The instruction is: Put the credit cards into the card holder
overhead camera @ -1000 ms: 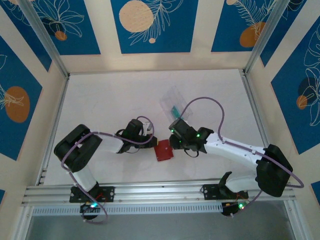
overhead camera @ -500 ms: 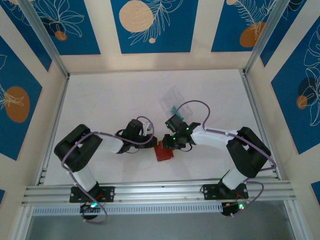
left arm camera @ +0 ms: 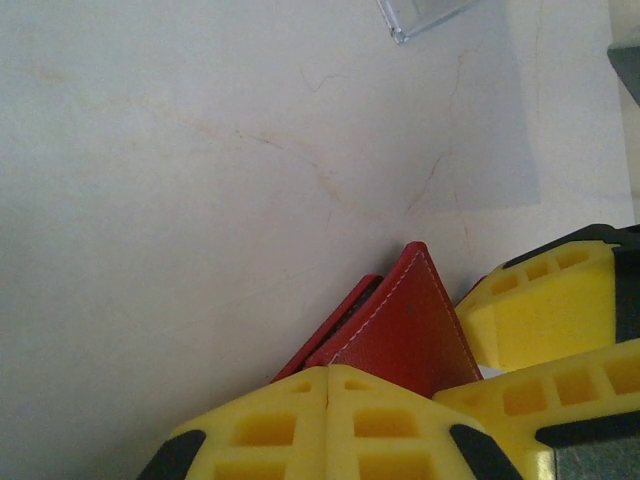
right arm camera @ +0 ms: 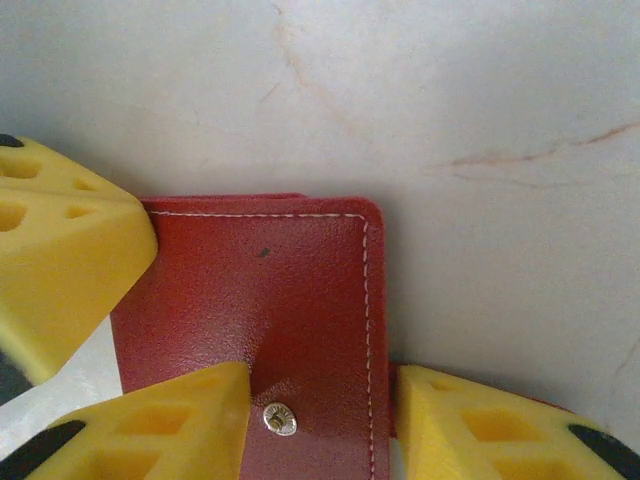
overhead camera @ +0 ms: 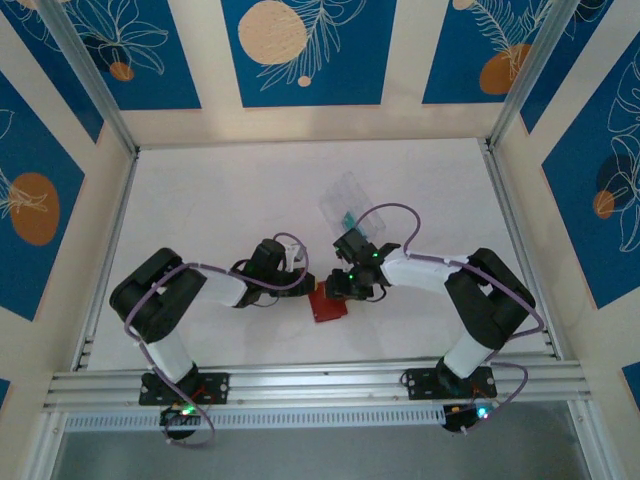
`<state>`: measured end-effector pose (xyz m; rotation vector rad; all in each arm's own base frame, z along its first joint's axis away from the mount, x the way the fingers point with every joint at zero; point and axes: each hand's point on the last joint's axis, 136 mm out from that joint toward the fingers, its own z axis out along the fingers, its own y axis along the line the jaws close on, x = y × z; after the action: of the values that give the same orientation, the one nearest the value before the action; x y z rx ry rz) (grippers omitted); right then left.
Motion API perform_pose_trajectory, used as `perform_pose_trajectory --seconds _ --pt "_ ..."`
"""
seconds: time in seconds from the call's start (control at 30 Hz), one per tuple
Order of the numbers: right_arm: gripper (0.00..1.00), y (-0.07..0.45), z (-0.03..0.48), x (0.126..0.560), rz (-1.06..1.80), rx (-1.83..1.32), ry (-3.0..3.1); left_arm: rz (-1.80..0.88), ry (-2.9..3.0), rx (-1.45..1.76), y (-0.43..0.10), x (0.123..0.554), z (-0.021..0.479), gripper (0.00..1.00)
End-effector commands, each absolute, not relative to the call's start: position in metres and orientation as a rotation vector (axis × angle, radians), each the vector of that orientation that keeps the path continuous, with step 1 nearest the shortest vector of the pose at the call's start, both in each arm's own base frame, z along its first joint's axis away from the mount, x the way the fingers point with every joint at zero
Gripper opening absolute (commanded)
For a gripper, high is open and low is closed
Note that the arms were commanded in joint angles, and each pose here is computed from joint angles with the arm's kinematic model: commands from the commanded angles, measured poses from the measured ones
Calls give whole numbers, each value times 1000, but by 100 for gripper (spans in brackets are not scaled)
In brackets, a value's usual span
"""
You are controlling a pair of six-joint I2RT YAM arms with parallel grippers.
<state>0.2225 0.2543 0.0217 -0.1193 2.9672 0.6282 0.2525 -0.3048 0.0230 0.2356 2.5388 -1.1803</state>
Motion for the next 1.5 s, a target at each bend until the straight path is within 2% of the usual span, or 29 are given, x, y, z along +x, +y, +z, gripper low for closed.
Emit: perform_pose_trajectory --seconds 0.0,0.4,0.77,0.87,0.9,1.1,1.2,1.47 --pt "40 261 15 212 691 -139 3005 -943 2858 141 -263 208 -51 0" --pt "21 276 52 212 660 -279 2926 -919 2876 117 -259 205 -64 0" --pt "13 300 66 217 723 -341 2887 -928 2865 96 -260 203 -64 0" --pt "3 300 62 218 708 -335 2901 -976 2850 93 -265 204 -58 0" --pt "0 296 61 218 679 -325 2907 -996 2841 94 -267 205 -53 0" --pt "0 241 60 228 379 -170 2918 -1142 2750 83 -278 217 -14 21" --pt "0 216 64 228 195 -155 2903 -1204 2721 97 -283 220 3 27" --pt "0 193 86 231 -159 -184 2811 -1147 2739 108 -275 219 8 26"
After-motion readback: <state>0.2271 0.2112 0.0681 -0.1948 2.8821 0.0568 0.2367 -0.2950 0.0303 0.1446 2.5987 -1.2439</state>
